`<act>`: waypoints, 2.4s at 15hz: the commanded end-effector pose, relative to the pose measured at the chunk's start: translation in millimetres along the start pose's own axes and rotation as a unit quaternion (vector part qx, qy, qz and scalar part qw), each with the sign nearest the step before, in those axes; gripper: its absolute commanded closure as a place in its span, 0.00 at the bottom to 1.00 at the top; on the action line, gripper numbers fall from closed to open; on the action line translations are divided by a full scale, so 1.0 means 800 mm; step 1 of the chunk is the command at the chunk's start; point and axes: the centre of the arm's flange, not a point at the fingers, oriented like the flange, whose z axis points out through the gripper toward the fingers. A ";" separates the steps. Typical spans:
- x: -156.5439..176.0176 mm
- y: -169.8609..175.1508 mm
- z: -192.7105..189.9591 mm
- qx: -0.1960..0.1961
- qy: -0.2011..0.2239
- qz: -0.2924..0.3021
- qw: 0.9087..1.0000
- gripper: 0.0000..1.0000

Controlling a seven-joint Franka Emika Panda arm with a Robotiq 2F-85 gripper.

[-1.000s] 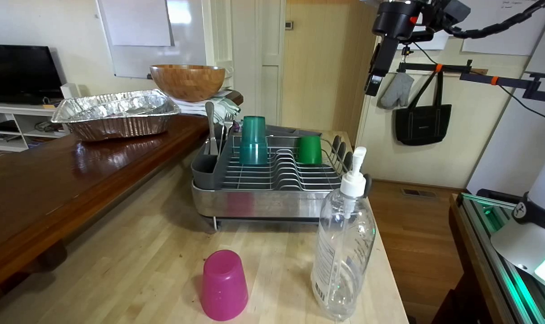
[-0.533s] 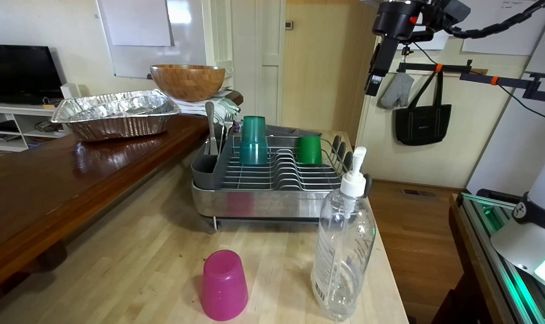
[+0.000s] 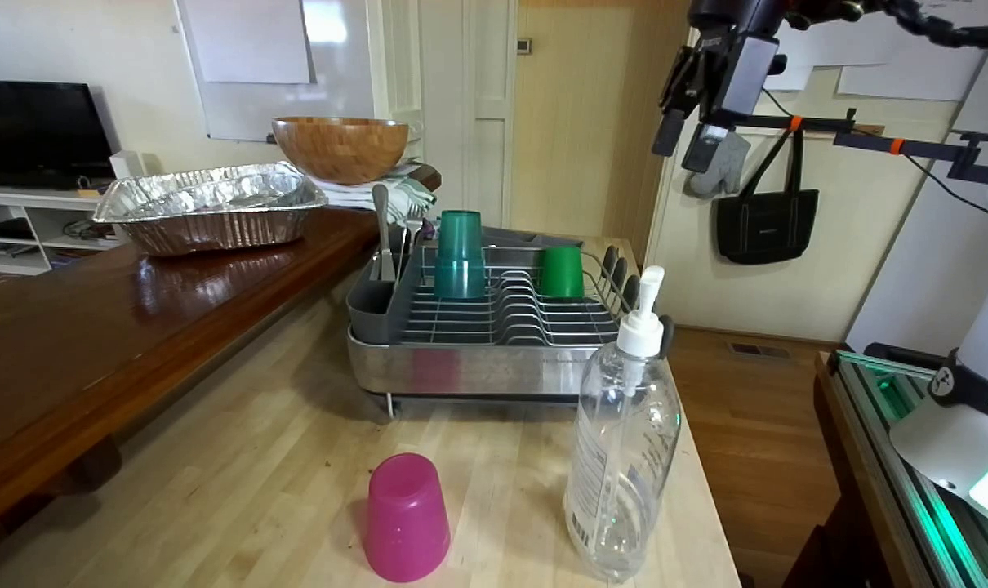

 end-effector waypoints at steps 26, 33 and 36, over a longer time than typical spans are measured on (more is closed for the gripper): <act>0.109 -0.190 0.108 0.072 -0.057 -0.572 0.815 0.00; 0.122 -0.206 0.141 0.052 -0.091 -0.621 0.777 0.00; 0.122 -0.202 0.143 0.039 -0.109 -0.632 0.766 0.00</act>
